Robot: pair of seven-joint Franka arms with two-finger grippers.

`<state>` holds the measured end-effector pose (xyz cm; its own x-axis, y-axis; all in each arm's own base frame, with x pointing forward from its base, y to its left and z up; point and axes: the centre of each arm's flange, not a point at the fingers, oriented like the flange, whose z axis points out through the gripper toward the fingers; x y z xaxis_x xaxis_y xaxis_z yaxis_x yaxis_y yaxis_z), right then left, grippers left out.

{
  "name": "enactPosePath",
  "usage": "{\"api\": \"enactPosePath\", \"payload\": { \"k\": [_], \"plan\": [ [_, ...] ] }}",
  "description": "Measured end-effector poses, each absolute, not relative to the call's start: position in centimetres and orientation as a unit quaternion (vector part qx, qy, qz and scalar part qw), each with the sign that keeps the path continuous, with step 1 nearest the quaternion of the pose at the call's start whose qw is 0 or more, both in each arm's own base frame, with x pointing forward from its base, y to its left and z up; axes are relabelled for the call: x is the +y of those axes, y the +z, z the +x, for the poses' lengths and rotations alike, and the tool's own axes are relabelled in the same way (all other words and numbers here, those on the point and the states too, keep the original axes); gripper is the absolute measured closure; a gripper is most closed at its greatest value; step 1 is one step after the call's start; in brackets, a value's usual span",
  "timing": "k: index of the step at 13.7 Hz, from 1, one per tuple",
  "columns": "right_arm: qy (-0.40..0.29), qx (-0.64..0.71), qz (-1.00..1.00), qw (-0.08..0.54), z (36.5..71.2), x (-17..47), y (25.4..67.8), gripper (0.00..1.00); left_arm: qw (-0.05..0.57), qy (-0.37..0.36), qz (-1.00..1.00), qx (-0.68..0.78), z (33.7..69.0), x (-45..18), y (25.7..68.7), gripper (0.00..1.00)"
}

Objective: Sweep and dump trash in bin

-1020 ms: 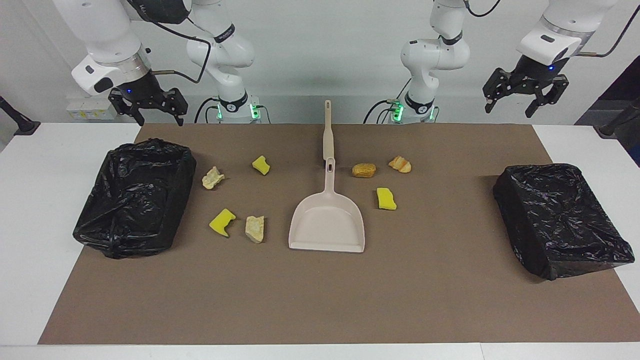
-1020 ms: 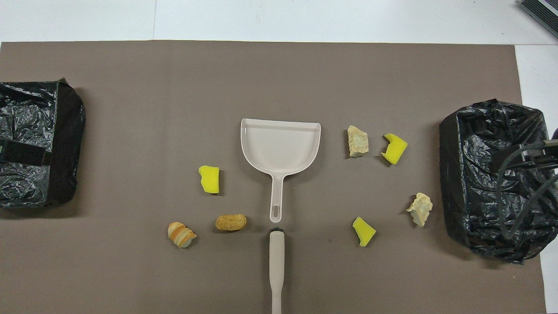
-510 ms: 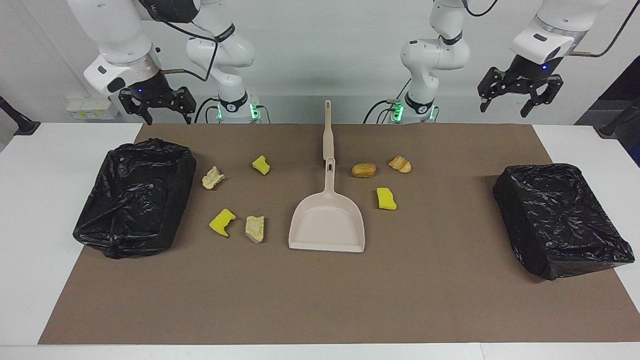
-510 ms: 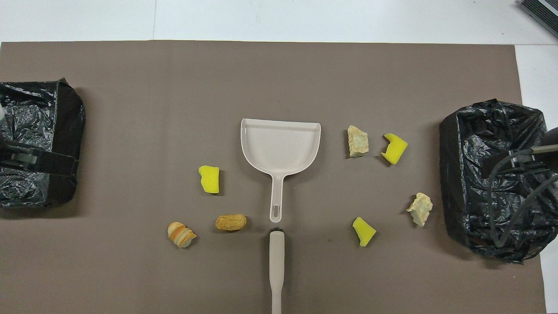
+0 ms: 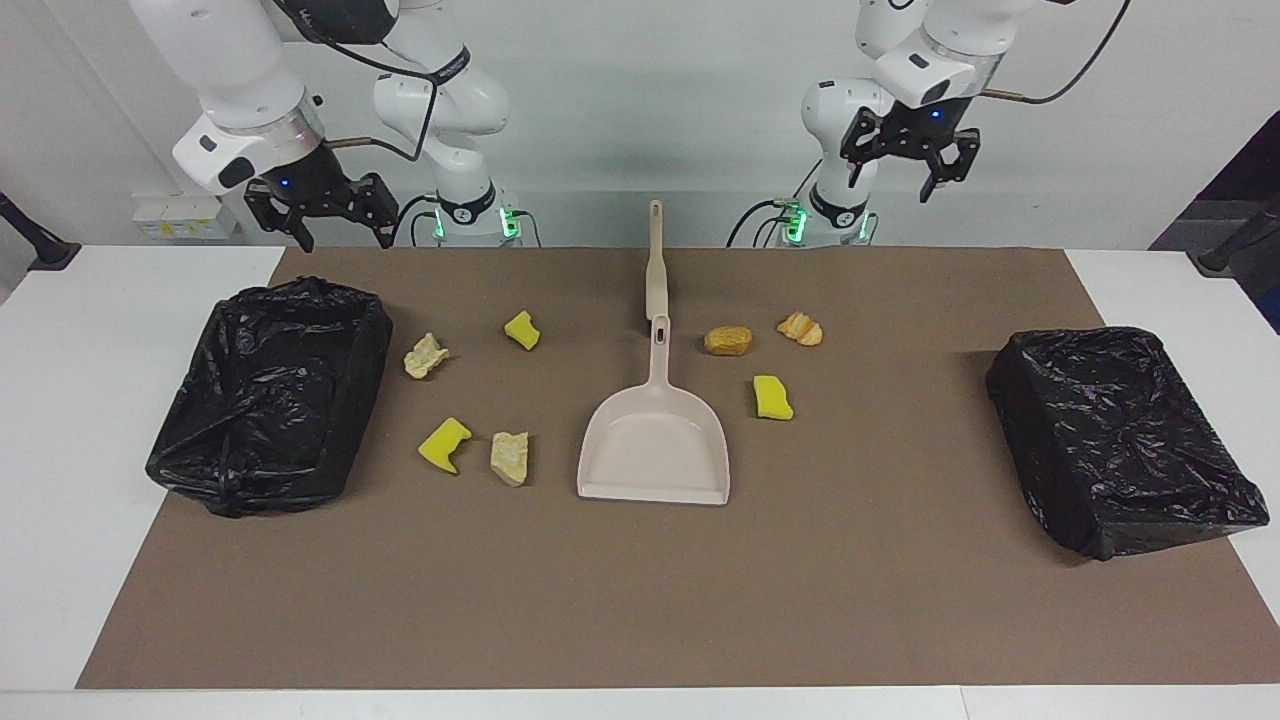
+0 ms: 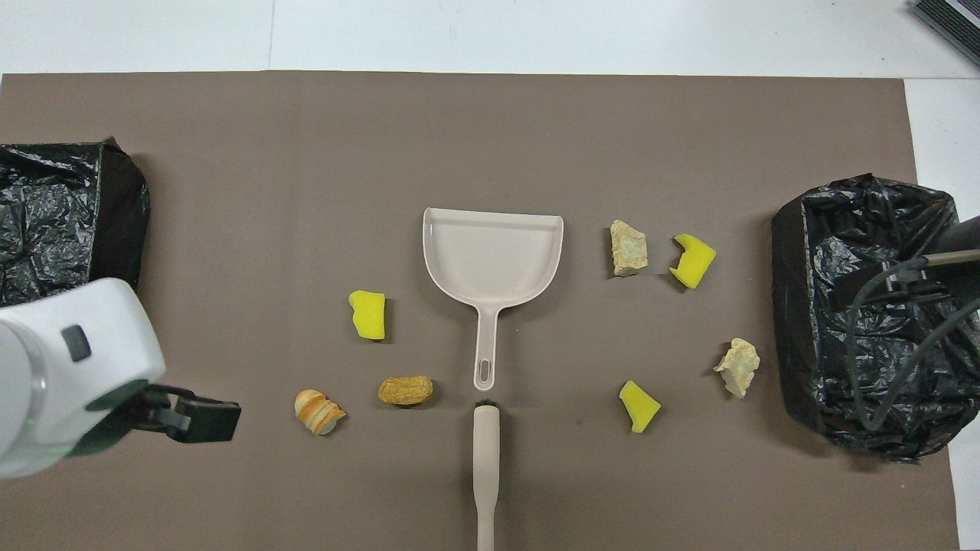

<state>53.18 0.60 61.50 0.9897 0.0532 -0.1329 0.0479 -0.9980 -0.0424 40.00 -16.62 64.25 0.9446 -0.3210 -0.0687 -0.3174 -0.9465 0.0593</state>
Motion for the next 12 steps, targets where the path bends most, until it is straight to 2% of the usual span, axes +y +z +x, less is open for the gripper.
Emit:
{"api": "enactPosePath", "payload": {
  "k": [4,7,12],
  "plan": [
    [0.09,-0.045,-0.994,0.039,56.1,5.6,56.6,0.0,0.029,-0.062,0.985,-0.156,34.6,-22.5,61.1,0.0],
    [0.094,-0.038,-0.994,0.035,57.9,11.6,52.6,0.0,0.036,-0.044,0.987,-0.15,31.1,-27.3,57.7,0.0],
    [0.076,0.014,-0.997,0.03,57.9,24.4,47.2,0.0,0.04,-0.027,0.988,-0.149,25.6,-33.2,49.5,0.0]
  ]
}}
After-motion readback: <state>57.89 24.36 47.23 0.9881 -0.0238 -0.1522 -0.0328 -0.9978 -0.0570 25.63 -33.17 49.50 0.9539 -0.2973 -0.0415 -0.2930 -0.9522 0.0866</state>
